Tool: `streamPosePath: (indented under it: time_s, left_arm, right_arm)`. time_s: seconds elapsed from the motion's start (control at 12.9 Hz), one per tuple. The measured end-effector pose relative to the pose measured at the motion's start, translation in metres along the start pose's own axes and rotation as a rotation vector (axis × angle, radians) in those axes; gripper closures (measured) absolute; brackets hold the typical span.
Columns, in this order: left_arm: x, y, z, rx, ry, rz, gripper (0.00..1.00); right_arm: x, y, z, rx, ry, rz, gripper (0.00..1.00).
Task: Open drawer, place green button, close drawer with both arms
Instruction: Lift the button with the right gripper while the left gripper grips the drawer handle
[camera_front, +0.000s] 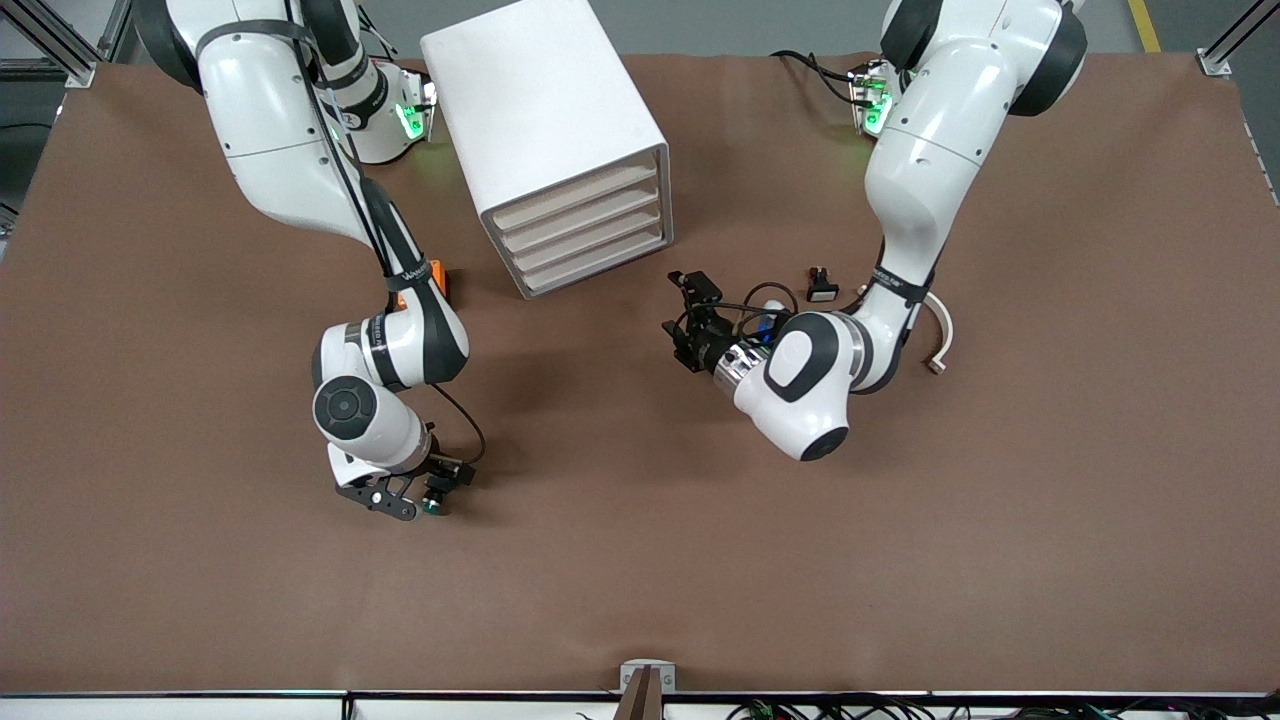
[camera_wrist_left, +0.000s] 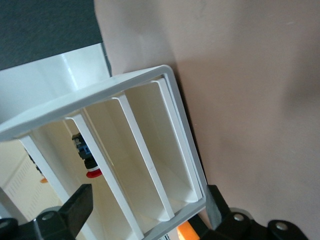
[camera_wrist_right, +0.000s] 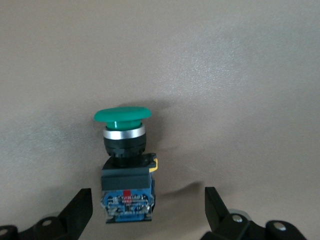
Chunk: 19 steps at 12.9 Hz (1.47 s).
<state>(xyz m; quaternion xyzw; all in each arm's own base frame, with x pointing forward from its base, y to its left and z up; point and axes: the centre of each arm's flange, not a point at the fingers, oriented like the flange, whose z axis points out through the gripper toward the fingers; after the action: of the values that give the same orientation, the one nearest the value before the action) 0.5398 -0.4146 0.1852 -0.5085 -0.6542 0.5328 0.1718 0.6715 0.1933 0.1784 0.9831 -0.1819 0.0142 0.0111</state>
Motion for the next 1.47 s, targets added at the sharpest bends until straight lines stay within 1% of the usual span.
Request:
streamPosePath:
  time_s: [0.08,0.16,0.31,0.39,0.47,0.54,0.62,0.7,0.78,0.93,1.09,1.32,1.47]
  left_arm:
    - [-0.001,0.003,0.012,0.016,0.004,-0.023,0.03]
    - [-0.001,0.007,0.022,0.031,0.007,-0.044,0.04]
    - [-0.001,0.012,0.039,0.059,0.013,-0.065,0.21]
    - [0.000,0.014,0.046,0.075,0.020,-0.076,0.23]
    - [0.001,0.014,0.053,0.092,0.025,-0.086,0.32]
    - [0.000,0.014,0.061,0.115,0.032,-0.096,0.33]
    - [0.000,0.013,0.069,0.134,0.038,-0.103,0.39]
    - [0.000,0.014,0.076,0.149,0.039,-0.117,0.40]
    - [0.000,0.016,0.083,0.163,0.042,-0.132,0.42]
    - [0.003,0.020,0.096,0.184,0.052,-0.154,0.42]
    - [0.004,0.023,0.107,0.200,0.062,-0.171,0.42]
    - [0.001,0.015,0.127,0.246,0.098,-0.175,0.44]
    - [0.001,0.010,0.145,0.273,0.132,-0.183,0.46]
  right_arm:
    - [0.000,0.000,0.004,0.001,0.003,0.001,0.04]
    - [0.000,-0.001,0.006,0.000,0.004,0.001,0.12]
    - [0.004,-0.004,0.000,0.011,0.018,0.000,0.39]
    - [0.007,-0.005,-0.003,0.015,0.024,0.002,0.51]
    - [0.009,-0.005,-0.005,0.016,0.029,0.004,0.59]
    - [0.011,-0.005,-0.008,0.020,0.033,0.006,0.59]
    - [0.012,-0.007,-0.011,0.023,0.032,0.007,0.59]
    - [0.012,-0.010,-0.014,0.024,0.021,0.013,0.59]
    - [0.011,-0.012,-0.017,0.020,0.006,0.030,0.59]
    - [0.001,-0.023,-0.035,-0.001,-0.044,0.083,0.59]
    - [-0.017,-0.040,-0.078,-0.010,-0.081,0.137,0.59]
    - [-0.053,-0.056,-0.158,0.025,-0.098,0.249,0.59]
    - [-0.082,-0.062,-0.189,0.019,-0.117,0.311,0.59]
